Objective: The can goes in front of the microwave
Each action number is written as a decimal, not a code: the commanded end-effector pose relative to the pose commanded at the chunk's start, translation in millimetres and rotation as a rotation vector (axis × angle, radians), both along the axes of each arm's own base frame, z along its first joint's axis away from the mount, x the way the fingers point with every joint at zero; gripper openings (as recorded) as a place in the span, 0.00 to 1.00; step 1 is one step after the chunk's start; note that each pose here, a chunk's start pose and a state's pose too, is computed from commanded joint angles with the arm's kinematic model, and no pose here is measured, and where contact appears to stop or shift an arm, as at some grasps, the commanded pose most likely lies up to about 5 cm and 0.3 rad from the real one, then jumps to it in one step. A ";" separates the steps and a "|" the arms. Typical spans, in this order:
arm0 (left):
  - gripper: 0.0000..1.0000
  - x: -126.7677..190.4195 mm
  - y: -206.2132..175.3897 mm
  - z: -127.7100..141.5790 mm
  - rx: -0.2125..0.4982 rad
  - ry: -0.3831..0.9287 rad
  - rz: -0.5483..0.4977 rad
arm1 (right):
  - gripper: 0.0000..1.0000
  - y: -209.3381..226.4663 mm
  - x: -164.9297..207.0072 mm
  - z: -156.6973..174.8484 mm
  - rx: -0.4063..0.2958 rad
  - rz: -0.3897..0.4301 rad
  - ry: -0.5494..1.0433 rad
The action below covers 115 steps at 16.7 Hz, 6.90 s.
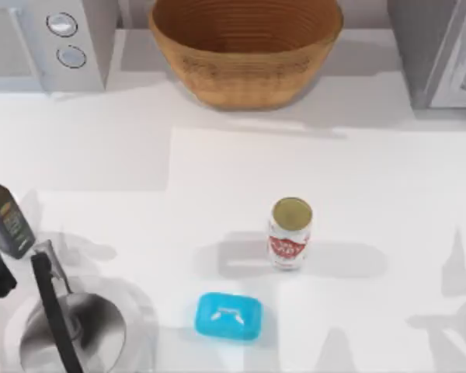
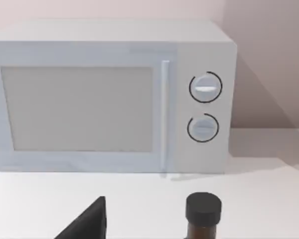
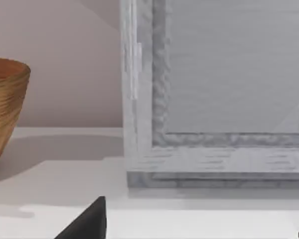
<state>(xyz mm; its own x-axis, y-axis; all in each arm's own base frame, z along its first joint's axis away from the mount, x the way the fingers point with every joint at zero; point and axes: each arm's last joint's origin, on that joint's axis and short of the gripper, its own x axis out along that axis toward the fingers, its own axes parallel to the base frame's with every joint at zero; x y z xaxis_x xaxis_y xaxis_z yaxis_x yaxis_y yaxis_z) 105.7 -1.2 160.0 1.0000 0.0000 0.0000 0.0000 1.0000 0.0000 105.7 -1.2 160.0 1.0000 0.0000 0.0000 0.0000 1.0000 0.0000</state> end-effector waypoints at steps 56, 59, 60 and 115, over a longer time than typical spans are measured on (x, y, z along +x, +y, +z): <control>0.70 206.9 -336.7 -2.7 0.630 1.477 -0.629 | 1.00 0.0 0.0 0.0 0.000 0.000 0.000; 0.47 206.9 -336.7 -2.7 0.630 1.477 -0.629 | 1.00 0.0 0.0 0.0 0.000 0.000 0.000; 0.40 206.9 -336.7 -2.7 0.630 1.477 -0.629 | 1.00 0.0 0.0 0.0 0.000 0.000 0.000; 0.00 315.6 74.3 39.1 0.016 1.572 -0.015 | 1.00 0.0 0.0 0.0 0.000 0.000 0.000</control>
<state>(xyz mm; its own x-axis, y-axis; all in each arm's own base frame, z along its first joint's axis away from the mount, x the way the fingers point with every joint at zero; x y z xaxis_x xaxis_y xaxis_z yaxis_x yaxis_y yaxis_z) 421.3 73.2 199.1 -0.0009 0.0007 -1.0000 0.0200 0.9998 0.0007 105.7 -1.2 160.0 1.0000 0.0000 0.0000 0.0000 1.0000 0.0000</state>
